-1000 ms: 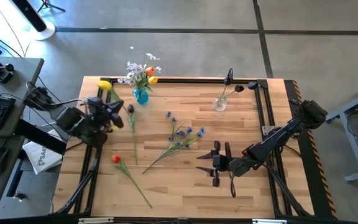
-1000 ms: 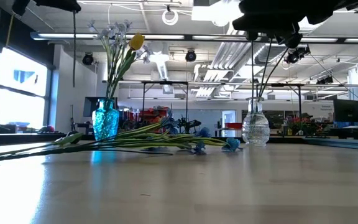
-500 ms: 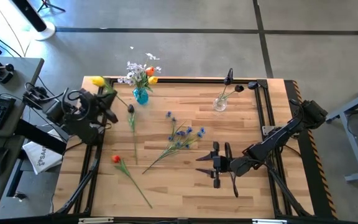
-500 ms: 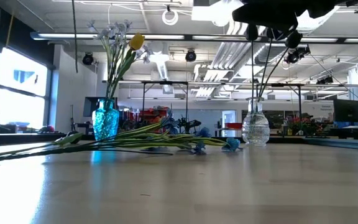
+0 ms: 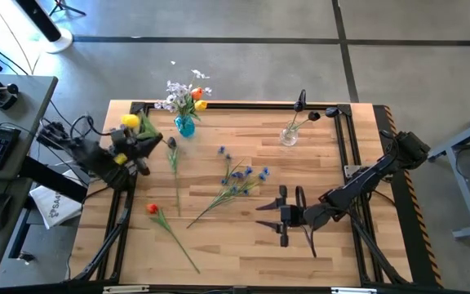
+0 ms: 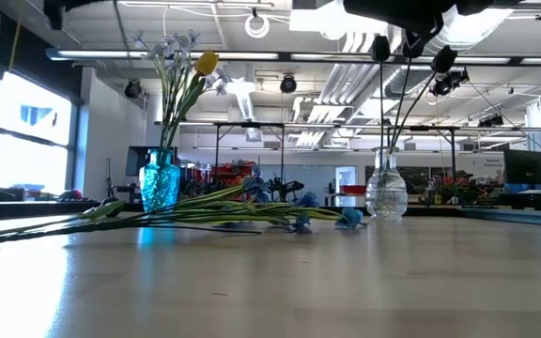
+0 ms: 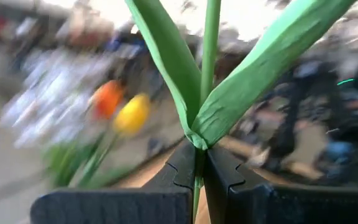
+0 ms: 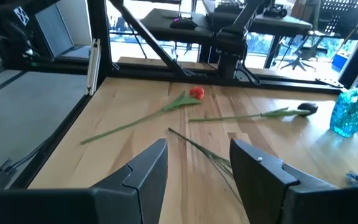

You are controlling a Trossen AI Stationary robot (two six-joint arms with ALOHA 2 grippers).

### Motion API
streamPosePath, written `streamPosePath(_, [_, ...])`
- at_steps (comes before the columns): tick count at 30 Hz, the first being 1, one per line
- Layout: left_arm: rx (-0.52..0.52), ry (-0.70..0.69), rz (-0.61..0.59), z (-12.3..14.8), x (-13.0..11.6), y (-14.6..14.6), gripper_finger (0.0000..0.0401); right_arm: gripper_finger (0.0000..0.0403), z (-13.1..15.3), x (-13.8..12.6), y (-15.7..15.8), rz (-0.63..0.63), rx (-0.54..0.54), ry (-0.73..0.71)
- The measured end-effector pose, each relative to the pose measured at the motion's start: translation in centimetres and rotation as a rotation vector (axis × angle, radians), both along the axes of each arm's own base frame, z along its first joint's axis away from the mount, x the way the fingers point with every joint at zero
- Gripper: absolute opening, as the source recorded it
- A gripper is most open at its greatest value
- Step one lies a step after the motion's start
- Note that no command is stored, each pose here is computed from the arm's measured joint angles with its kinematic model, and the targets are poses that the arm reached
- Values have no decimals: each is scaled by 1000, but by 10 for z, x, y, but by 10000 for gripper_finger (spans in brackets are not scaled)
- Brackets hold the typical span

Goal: Sort flowers into vase by color
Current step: Put the yellow flower into the blue vase

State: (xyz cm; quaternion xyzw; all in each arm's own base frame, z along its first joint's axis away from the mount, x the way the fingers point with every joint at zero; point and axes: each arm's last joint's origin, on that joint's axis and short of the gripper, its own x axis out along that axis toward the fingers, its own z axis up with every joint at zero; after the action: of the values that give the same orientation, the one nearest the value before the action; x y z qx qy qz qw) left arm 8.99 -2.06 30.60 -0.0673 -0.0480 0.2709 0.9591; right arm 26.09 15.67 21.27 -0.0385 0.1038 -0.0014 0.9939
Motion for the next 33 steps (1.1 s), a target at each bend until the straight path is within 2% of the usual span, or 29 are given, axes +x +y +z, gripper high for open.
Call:
streamPosePath(2, [95, -69, -50, 2, 3, 0, 0, 169, 1, 1, -1, 0, -5, -10])
streamPosePath(4, [155, -102, -14, 3, 3, 3, 0, 169, 1, 1, -1, 15, -3, -11])
streamPosePath(9, [128, -28, 289, 0, -3, 18, 0, 169, 1, 1, 0, 47, 1, -6])
streamPosePath(11, [132, -23, 346, 0, -5, 23, 0, 169, 1, 1, 0, 48, 0, -6])
streamPosePath(18, [199, -33, 396, -1, -3, 38, 0, 169, 1, 3, -3, 34, 0, -6])
streamPosePath(22, [211, -12, 455, -20, 3, 48, 0, 169, 1, 3, -3, 36, 4, -6])
streamPosePath(29, [221, -121, 464, -50, 6, 65, 0, 169, 1, 2, -1, 41, 7, -5])
streamPosePath(33, [202, -134, 480, -62, 5, 71, 0, 169, 1, 2, -1, 41, 8, -5])
